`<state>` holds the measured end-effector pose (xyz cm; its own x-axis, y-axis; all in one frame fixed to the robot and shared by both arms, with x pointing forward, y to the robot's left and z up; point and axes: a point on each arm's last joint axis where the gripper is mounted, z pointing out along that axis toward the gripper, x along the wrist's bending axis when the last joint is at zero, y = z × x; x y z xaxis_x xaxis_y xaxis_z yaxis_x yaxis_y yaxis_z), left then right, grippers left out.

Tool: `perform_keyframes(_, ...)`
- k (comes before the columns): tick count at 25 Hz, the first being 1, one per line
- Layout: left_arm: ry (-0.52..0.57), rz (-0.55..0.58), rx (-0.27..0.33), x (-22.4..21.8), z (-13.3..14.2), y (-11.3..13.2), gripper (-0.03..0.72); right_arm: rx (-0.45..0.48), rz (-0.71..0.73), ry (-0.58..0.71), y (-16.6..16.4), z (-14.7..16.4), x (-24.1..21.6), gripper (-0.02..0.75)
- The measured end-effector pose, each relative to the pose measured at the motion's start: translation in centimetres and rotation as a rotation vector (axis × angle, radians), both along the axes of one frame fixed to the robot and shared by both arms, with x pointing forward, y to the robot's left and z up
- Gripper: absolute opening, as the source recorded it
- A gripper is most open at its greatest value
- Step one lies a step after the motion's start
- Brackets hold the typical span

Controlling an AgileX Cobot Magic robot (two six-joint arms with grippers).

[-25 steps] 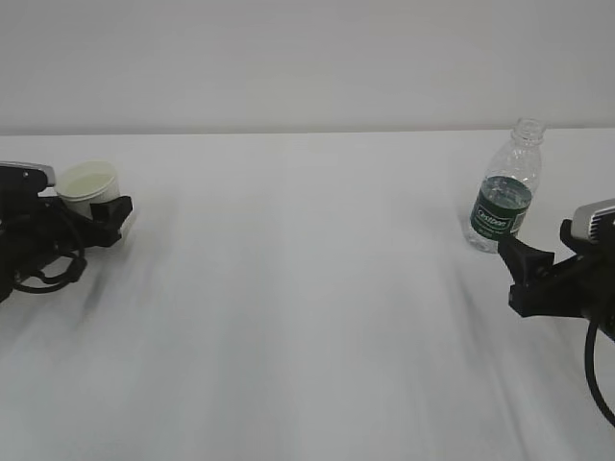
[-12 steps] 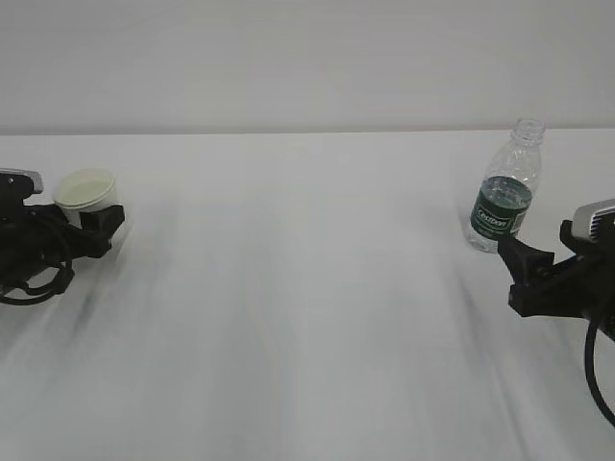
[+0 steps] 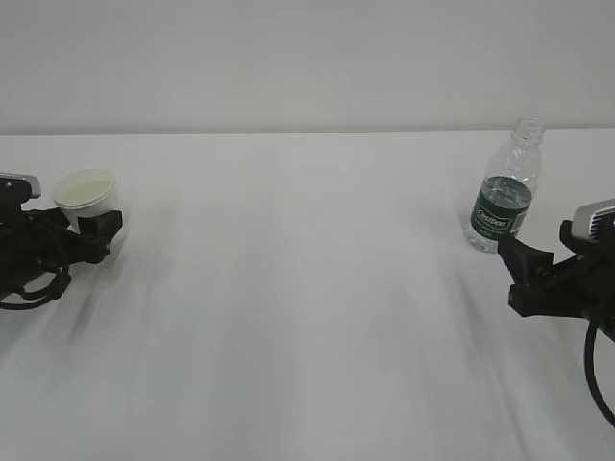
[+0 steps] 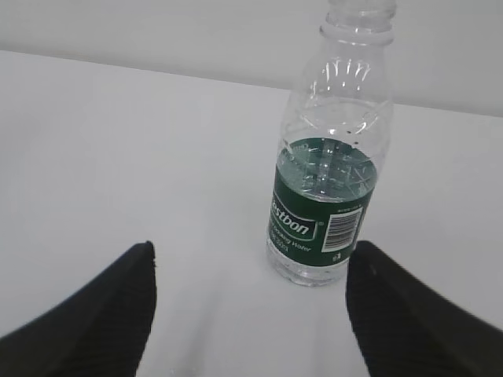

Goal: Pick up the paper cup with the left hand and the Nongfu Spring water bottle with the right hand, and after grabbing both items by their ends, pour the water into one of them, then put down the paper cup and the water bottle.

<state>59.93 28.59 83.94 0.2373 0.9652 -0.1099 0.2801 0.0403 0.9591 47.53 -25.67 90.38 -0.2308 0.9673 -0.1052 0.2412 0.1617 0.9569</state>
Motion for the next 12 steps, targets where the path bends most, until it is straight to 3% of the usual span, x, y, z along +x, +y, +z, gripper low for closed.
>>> perform_keyframes(12,0.036,0.001,0.021,-1.5,1.7,0.0,0.601,0.003,0.000,-0.003,0.0,0.0,-0.1,0.564)
